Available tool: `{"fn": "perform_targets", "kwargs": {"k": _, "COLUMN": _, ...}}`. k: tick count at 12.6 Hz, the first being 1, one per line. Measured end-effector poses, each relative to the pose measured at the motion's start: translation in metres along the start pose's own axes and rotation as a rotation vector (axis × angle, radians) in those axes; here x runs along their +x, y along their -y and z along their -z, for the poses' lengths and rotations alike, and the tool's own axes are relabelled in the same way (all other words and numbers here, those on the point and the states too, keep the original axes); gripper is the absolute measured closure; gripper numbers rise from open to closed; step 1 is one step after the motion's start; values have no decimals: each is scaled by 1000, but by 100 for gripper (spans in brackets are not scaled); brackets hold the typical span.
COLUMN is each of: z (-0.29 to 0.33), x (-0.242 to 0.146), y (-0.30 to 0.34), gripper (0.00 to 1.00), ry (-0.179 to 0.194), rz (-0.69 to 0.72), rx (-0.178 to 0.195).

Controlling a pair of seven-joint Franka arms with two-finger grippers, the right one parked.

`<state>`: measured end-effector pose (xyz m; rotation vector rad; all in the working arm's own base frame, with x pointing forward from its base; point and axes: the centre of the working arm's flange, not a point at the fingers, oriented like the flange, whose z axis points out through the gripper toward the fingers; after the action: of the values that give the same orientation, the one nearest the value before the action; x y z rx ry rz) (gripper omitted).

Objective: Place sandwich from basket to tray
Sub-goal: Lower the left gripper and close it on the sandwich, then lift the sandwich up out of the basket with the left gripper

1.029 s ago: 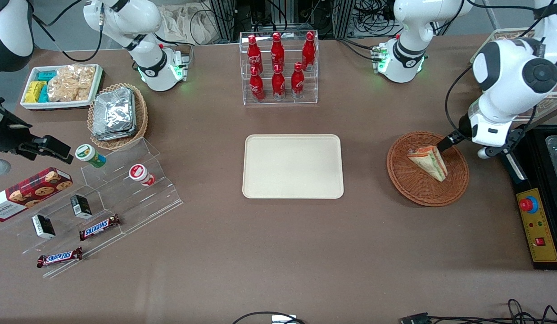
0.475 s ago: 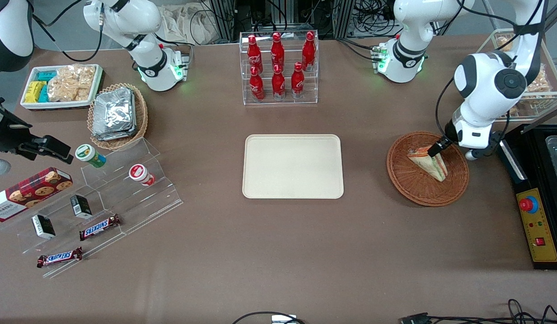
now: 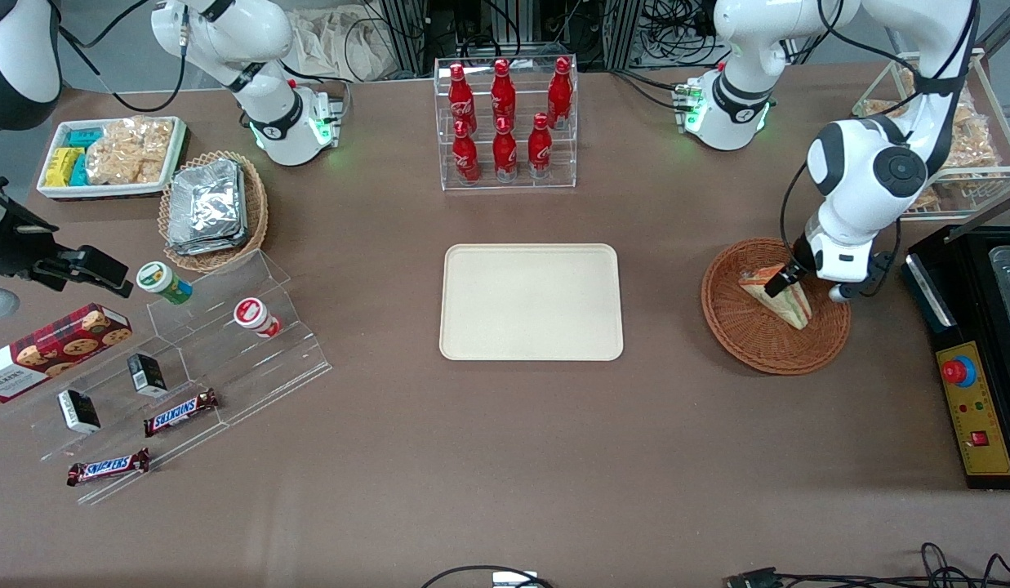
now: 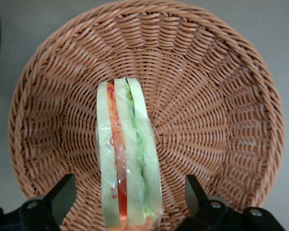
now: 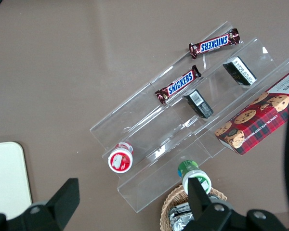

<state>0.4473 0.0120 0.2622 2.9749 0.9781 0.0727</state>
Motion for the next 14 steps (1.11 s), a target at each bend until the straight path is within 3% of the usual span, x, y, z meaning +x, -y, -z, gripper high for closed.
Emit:
{"fn": "perform_targets", "kwargs": {"k": 4, "z": -24, "x": -4, "y": 8, "gripper": 0, "ry": -4, "rz": 24, "rx": -7}}
{"fn": "perform_targets", "kwargs": {"k": 6, "z": -25, "x": -4, "y": 8, "gripper": 8, "ry": -2, "rz": 38, "rx": -6}}
{"fn": "perform_targets", "kwargs": {"k": 11, "z": -24, "x": -4, "y": 7, "gripper": 61, "ry": -8, "rz": 36, "rx": -10}}
{"fn": "perform_targets", "kwargs": {"k": 14, "z": -17, "x": -3, "y": 2, "gripper": 69, "ry": -22, "rz": -13, "rx": -17}}
